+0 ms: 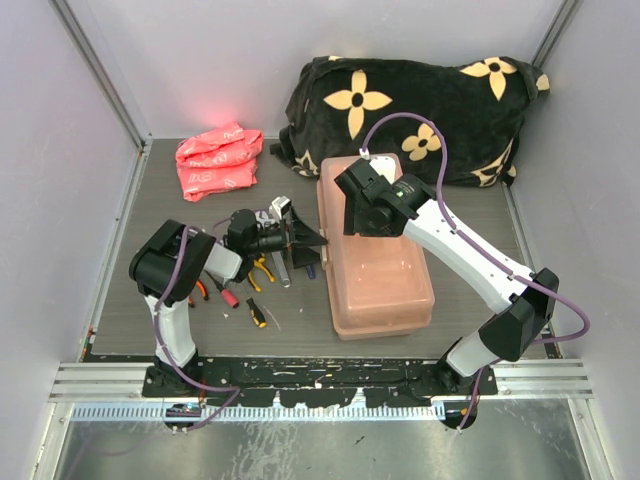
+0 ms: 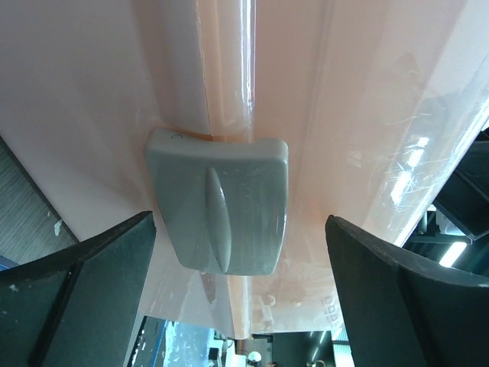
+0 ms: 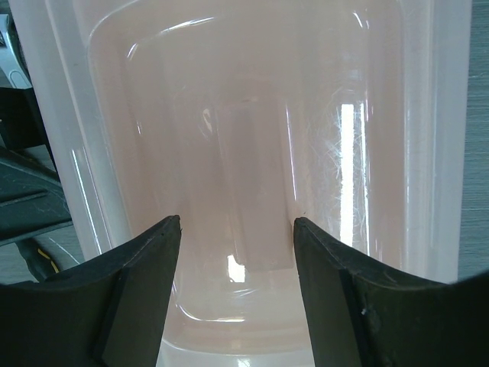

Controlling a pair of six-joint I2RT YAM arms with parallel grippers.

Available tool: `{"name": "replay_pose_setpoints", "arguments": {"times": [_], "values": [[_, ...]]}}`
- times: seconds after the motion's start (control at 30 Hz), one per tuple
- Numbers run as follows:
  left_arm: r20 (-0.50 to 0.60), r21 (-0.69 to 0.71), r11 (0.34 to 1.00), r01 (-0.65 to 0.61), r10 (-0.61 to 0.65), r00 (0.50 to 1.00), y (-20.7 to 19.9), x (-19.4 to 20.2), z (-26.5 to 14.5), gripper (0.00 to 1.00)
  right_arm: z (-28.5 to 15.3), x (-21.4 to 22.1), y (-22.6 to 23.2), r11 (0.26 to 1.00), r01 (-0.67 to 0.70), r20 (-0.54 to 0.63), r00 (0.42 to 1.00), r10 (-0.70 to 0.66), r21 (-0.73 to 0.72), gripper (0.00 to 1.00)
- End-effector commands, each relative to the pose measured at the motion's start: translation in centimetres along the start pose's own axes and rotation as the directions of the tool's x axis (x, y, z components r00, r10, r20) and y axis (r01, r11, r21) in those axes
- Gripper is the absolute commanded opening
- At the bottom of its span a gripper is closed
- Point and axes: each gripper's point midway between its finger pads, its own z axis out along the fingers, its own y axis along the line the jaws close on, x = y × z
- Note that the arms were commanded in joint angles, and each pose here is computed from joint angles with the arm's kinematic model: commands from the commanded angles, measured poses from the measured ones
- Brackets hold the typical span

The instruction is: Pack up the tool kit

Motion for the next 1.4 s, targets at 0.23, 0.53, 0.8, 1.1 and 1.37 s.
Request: {"name": "replay_pose_setpoints", "arguments": {"times": [0.23, 0.53, 0.8, 1.1, 1.37], "values": [[0.001, 0.107, 0.989, -0.099, 0.099, 0.995, -2.6, -0.7, 1.6, 0.92, 1.0, 4.6, -1.6, 0.994, 0.081, -0.186, 0.980, -0.067, 0.070, 0.66], [0.005, 0.138, 0.987, -0.086, 0.086, 0.996, -2.4, -0.7, 1.6, 0.88, 1.0, 4.7, -1.4, 0.995, 0.073, -0.197, 0.979, -0.059, 0.068, 0.66], [0.006, 0.149, 0.986, -0.080, 0.080, 0.997, -2.5, -0.5, 1.5, 0.84, 1.1, 4.4, -1.1, 0.994, 0.083, -0.205, 0.976, -0.066, 0.074, 0.66], [-0.007, 0.139, 0.988, -0.061, 0.063, 0.998, -1.7, -0.4, 1.7, 0.64, 1.3, 4.3, -0.8, 0.994, 0.085, -0.205, 0.976, -0.069, 0.070, 0.66], [-0.015, 0.133, 0.990, -0.035, 0.037, 0.999, -1.3, -0.5, 1.8, 0.28, 1.3, 4.5, -0.9, 0.995, 0.071, -0.199, 0.978, -0.057, 0.064, 0.66]]}}
